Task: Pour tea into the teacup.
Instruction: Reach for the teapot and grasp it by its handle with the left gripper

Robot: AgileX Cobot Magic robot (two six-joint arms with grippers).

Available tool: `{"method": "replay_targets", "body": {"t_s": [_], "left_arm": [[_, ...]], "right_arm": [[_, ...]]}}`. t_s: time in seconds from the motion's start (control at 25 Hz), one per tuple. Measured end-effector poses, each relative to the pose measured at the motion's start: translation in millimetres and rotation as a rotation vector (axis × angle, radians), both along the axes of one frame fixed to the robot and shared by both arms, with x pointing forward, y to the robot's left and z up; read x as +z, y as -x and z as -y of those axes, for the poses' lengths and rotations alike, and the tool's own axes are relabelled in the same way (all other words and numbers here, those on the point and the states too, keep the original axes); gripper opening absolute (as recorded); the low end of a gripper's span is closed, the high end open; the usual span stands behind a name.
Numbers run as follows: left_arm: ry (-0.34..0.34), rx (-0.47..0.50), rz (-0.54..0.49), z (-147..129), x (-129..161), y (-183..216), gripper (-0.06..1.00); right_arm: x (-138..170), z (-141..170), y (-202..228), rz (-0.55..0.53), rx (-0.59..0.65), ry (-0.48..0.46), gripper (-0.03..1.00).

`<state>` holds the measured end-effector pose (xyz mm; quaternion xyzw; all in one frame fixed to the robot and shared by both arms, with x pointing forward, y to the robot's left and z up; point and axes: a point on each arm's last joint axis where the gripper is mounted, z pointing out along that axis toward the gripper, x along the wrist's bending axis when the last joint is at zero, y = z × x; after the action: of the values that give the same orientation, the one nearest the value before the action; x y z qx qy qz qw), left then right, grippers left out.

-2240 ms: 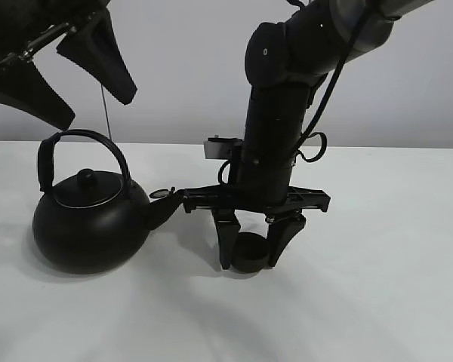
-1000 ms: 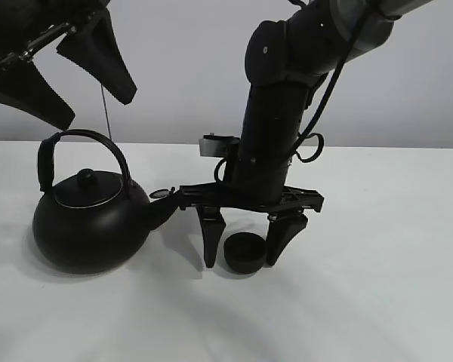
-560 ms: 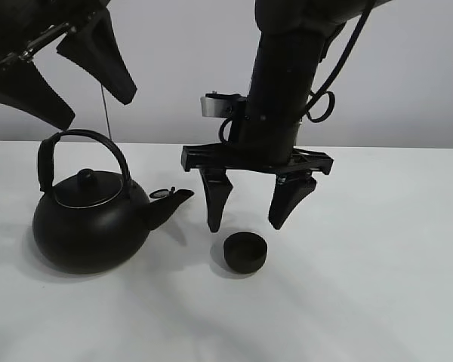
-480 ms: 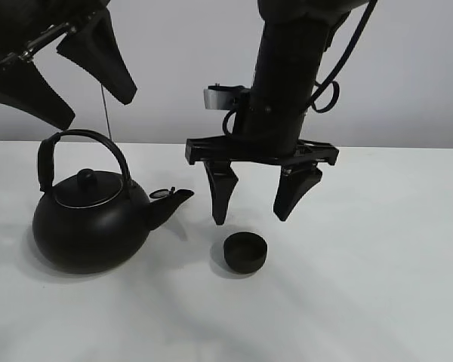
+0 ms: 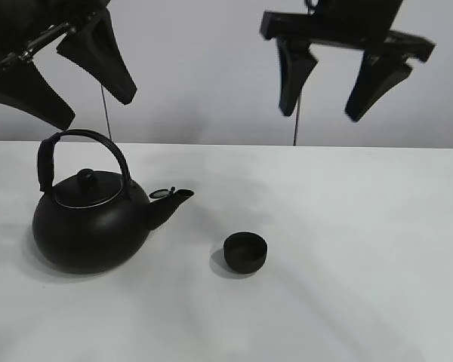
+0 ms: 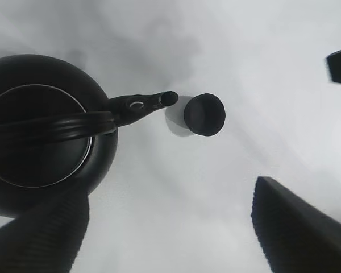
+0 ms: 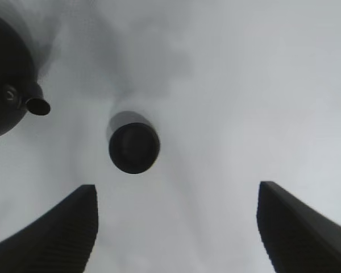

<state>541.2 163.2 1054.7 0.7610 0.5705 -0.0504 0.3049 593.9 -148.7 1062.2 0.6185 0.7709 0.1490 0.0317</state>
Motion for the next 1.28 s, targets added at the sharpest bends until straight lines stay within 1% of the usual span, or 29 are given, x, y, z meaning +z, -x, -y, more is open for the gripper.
{"method": "replay_targets", "body": {"t_s": [0.12, 0.28, 0.52, 0.64, 0.8, 0.88, 1.04, 1.12, 1.28], "left_arm": [[0.0, 0.0, 0.0, 0, 0, 0, 0.57], [0.0, 0.0, 0.0, 0, 0, 0, 0.57], [0.0, 0.0, 0.0, 0, 0, 0, 0.57], [0.0, 0.0, 0.0, 0, 0, 0, 0.57], [0.0, 0.0, 0.0, 0, 0, 0, 0.57], [0.0, 0.0, 0.0, 0, 0, 0, 0.57], [0.0, 0.0, 0.0, 0, 0, 0, 0.57], [0.0, 0.0, 0.0, 0, 0, 0, 0.57], [0.0, 0.0, 0.0, 0, 0, 0, 0.57]], "right_arm": [[34, 27, 12, 0.076, -0.032, 0.042, 0.54], [84, 60, 39, 0.209, -0.084, 0.094, 0.54], [138, 109, 80, 0.375, -0.202, 0.158, 0.54], [159, 124, 105, 0.449, -0.227, 0.165, 0.54], [185, 134, 144, 0.56, -0.232, 0.173, 0.54], [191, 138, 163, 0.598, -0.237, 0.183, 0.54], [179, 146, 207, 0.612, -0.24, 0.188, 0.54], [162, 149, 228, 0.609, -0.243, 0.186, 0.54], [130, 156, 274, 0.679, -0.248, 0.165, 0.54]]}}
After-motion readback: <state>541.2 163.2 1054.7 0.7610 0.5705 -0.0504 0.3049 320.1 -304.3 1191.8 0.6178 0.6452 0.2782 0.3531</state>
